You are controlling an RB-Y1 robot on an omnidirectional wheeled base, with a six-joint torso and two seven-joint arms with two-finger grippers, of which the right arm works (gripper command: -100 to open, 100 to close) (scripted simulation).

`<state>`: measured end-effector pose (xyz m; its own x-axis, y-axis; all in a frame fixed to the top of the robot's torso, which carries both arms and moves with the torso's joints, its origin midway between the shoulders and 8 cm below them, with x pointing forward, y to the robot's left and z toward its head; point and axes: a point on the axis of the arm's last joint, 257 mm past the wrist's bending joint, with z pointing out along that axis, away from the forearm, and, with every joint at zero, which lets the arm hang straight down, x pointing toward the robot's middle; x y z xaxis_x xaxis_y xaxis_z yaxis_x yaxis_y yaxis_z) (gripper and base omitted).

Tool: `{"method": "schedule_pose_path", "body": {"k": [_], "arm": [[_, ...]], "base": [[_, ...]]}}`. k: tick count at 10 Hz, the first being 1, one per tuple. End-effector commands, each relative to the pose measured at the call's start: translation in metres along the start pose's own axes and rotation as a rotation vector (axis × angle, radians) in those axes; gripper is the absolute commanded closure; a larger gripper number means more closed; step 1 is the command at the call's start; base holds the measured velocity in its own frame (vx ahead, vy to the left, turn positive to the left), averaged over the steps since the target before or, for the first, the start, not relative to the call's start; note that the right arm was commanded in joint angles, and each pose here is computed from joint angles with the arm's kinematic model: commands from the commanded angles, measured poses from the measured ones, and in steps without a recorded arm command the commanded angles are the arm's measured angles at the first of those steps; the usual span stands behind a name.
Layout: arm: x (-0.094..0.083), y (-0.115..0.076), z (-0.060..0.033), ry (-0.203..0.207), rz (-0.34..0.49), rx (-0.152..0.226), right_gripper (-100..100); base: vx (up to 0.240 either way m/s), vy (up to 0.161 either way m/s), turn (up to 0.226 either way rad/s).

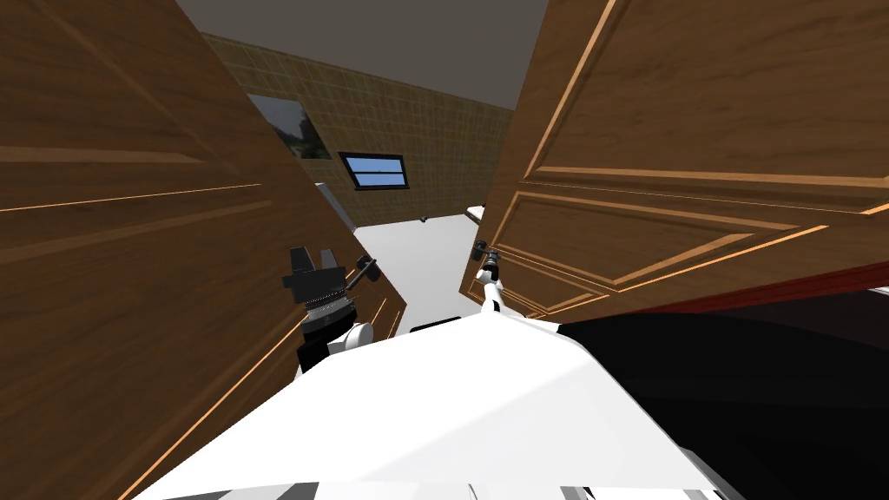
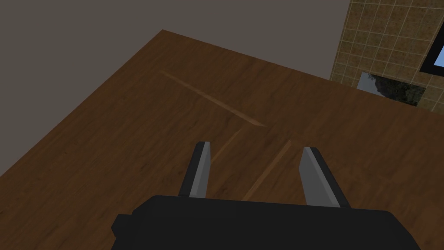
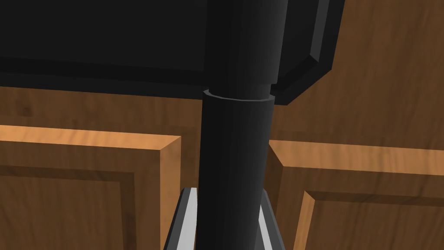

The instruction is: Push the door open

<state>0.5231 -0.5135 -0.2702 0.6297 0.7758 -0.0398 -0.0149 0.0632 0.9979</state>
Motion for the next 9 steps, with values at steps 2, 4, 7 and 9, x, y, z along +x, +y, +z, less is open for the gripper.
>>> {"method": "schedule_pose_path", "body": {"k": [2, 4, 7, 9], "arm": [[-0.027, 0.012, 0.0066, -0.068, -0.009, -0.030, 100], [-0.033, 0.009, 0.0059, -0.096, -0.005, -0.023, 100], [-0.037, 0.007, 0.0054, -0.110, -0.003, -0.019, 100], [-0.041, 0.003, 0.0037, -0.135, 0.002, -0.010, 100]], "base": [[0.093, -0.025, -0.004], [0.113, -0.029, 0.012], [0.064, -0.016, -0.009], [0.028, 0.001, 0.014]]}}
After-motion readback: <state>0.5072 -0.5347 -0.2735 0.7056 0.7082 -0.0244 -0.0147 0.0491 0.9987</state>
